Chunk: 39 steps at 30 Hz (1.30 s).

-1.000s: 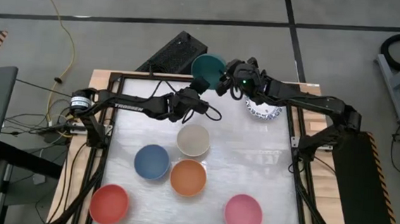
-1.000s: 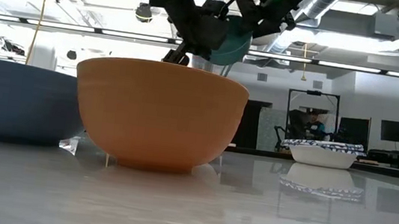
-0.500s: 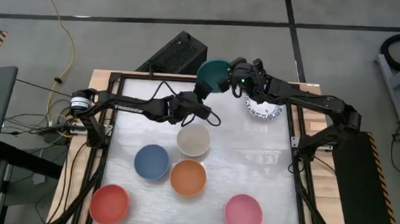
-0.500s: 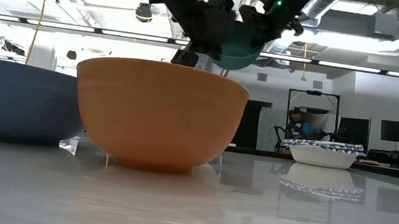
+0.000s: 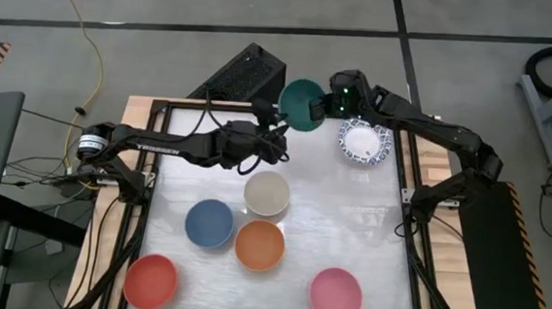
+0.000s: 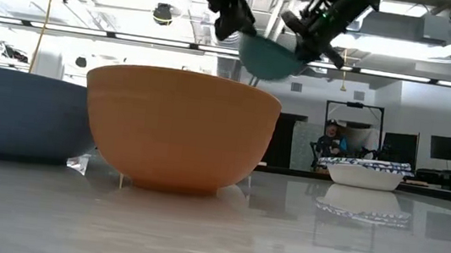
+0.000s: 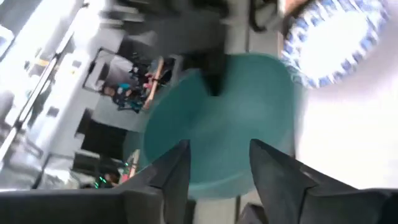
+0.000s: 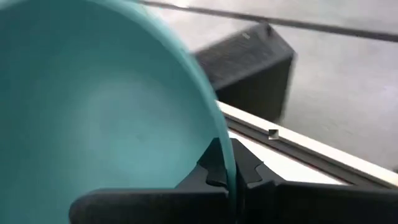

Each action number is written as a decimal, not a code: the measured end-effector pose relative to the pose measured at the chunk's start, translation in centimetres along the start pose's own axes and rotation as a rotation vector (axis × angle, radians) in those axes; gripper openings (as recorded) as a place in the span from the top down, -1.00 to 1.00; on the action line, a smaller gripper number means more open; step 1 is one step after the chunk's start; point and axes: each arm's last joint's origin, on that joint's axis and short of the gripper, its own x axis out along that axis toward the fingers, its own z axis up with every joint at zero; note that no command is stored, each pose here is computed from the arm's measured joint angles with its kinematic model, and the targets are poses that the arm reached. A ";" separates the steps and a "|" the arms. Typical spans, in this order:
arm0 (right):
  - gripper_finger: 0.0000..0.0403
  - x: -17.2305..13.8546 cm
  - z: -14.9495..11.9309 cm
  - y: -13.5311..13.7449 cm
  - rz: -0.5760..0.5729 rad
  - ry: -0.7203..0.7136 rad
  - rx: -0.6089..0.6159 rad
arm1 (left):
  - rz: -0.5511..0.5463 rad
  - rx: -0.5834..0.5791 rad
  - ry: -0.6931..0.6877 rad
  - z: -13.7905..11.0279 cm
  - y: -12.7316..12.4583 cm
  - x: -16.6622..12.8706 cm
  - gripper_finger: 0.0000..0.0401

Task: Nest bowls inside each other
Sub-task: Stack the green bowl into the blue patterned paper bowl

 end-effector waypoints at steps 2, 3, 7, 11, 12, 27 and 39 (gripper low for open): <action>0.98 0.2 0.0 -1.2 -0.050 0.038 0.033 | 0.015 -0.082 -0.010 0.1 0.7 -0.4 0.16; 0.98 0.3 0.0 -1.9 -0.068 0.060 0.054 | 0.018 -0.126 -0.019 0.1 1.0 -0.6 0.13; 0.98 0.3 0.2 -5.1 -0.133 0.169 0.112 | 0.033 -0.309 -0.050 0.2 2.6 -1.6 0.06; 0.98 -0.1 0.1 -8.1 -0.237 0.258 0.133 | 0.078 -0.539 -0.069 -0.1 5.2 -3.2 0.05; 0.98 -0.3 0.1 -8.9 -0.253 0.275 0.150 | 0.083 -0.599 -0.078 -0.3 6.0 -3.8 0.05; 0.98 -5.0 -7.3 -14.5 -0.331 0.255 0.469 | -0.070 -1.130 -0.171 -4.3 12.7 -9.3 0.05; 0.98 -3.4 -11.9 -16.0 -0.514 0.287 0.664 | -0.192 -1.208 -0.145 -4.4 11.9 -9.2 0.05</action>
